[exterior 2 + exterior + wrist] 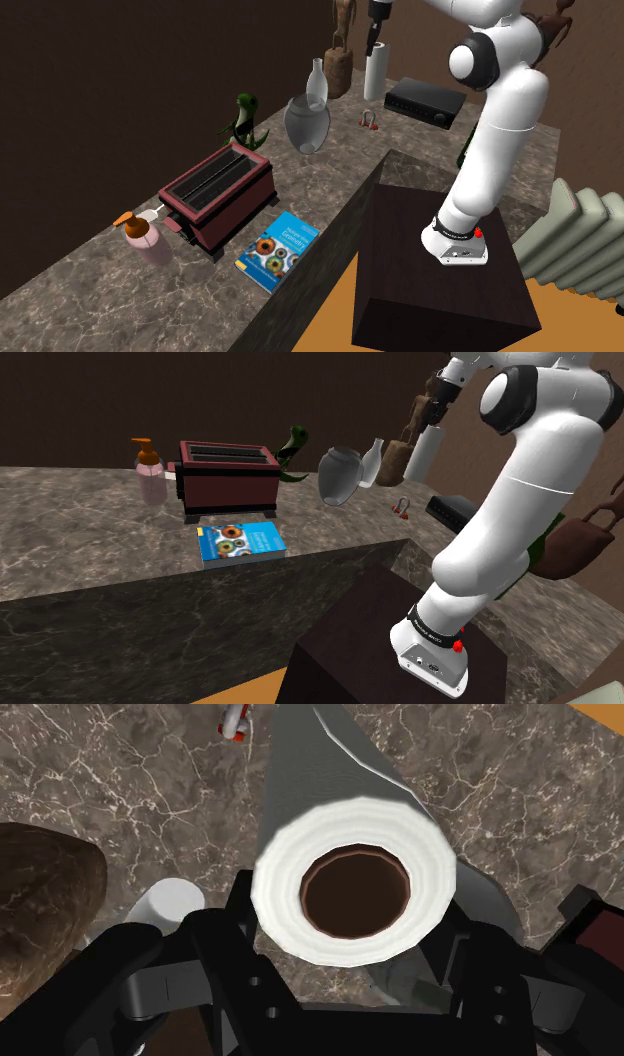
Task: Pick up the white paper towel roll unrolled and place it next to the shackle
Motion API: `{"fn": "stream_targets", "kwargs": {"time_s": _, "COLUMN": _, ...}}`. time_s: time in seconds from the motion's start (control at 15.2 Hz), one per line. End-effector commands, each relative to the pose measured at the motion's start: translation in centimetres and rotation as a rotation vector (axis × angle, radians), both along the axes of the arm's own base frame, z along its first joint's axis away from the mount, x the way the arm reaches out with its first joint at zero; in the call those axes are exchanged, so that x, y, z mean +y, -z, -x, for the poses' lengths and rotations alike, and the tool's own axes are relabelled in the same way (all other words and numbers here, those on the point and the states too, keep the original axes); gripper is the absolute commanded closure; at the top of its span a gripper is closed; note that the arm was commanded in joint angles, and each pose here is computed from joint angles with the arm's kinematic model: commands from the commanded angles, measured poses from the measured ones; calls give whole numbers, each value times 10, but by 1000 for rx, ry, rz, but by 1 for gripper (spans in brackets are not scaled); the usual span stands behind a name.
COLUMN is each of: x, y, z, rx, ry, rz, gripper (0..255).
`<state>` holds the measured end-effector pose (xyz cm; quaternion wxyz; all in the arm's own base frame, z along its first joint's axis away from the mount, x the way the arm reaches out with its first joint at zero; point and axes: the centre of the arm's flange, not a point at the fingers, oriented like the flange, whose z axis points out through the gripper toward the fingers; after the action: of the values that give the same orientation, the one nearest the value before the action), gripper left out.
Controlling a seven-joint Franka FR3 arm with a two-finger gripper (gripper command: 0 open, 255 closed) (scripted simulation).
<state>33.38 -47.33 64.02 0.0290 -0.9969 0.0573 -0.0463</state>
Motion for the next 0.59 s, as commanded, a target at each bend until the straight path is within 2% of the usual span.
{"fn": "stream_targets", "kwargs": {"time_s": 0.0, "x": -26, "y": 4, "z": 11, "rx": 0, "ry": -2, "rz": 1, "gripper": 255}}
{"fn": "stream_targets", "kwargs": {"time_s": 0.53, "x": -122, "y": 23, "z": 51, "rx": 0, "ry": -2, "rz": 1, "gripper": 255}}
